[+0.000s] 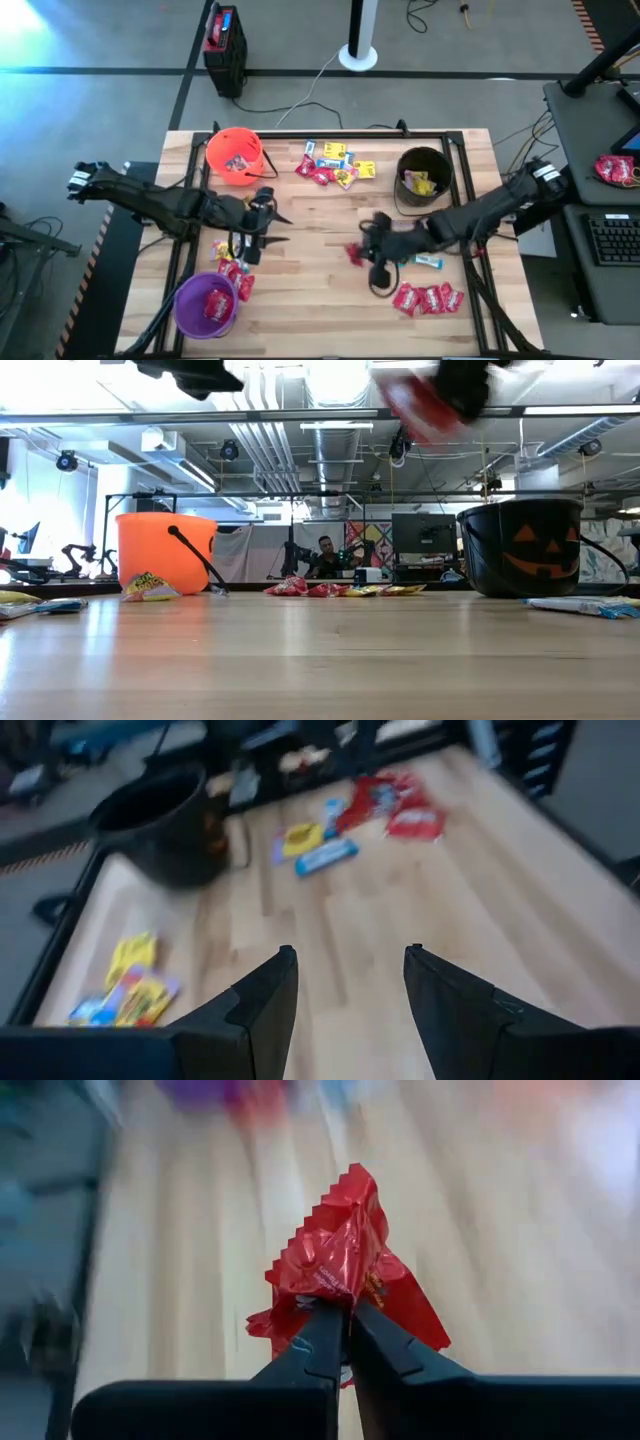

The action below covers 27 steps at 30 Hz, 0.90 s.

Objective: Sort candy by brand, put in halloween buckets
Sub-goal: Put the red candy into the purple bucket

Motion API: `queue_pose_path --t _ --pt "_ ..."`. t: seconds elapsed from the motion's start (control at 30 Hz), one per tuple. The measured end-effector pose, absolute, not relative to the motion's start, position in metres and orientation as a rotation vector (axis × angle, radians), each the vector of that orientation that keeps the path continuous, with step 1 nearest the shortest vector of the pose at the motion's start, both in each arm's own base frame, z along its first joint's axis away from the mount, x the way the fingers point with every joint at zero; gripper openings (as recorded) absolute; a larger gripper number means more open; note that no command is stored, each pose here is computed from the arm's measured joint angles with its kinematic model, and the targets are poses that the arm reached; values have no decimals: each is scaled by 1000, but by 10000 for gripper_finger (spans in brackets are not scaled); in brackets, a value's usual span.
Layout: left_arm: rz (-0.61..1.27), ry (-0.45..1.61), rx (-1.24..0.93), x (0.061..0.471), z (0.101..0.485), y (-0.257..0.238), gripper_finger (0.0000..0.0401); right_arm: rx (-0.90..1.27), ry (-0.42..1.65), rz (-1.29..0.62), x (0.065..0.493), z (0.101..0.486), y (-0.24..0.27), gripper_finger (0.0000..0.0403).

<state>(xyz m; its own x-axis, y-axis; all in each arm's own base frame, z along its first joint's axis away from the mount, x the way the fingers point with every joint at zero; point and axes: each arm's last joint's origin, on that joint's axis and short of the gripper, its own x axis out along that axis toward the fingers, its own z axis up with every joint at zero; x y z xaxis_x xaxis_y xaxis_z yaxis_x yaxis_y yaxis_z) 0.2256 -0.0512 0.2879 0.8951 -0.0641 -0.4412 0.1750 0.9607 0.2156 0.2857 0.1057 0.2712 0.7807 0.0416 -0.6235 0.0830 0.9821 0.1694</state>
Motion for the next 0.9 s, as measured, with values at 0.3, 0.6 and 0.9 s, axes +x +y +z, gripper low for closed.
queue_pose_path --t 0.3,0.6,0.9 --pt "-226 261 231 231 284 -56 168 -61 429 162 319 270 74 9" --pt "-232 250 229 239 269 -58 168 -113 274 300 353 261 54 9" --pt "-236 251 237 252 261 -61 168 -132 206 465 383 272 50 9"
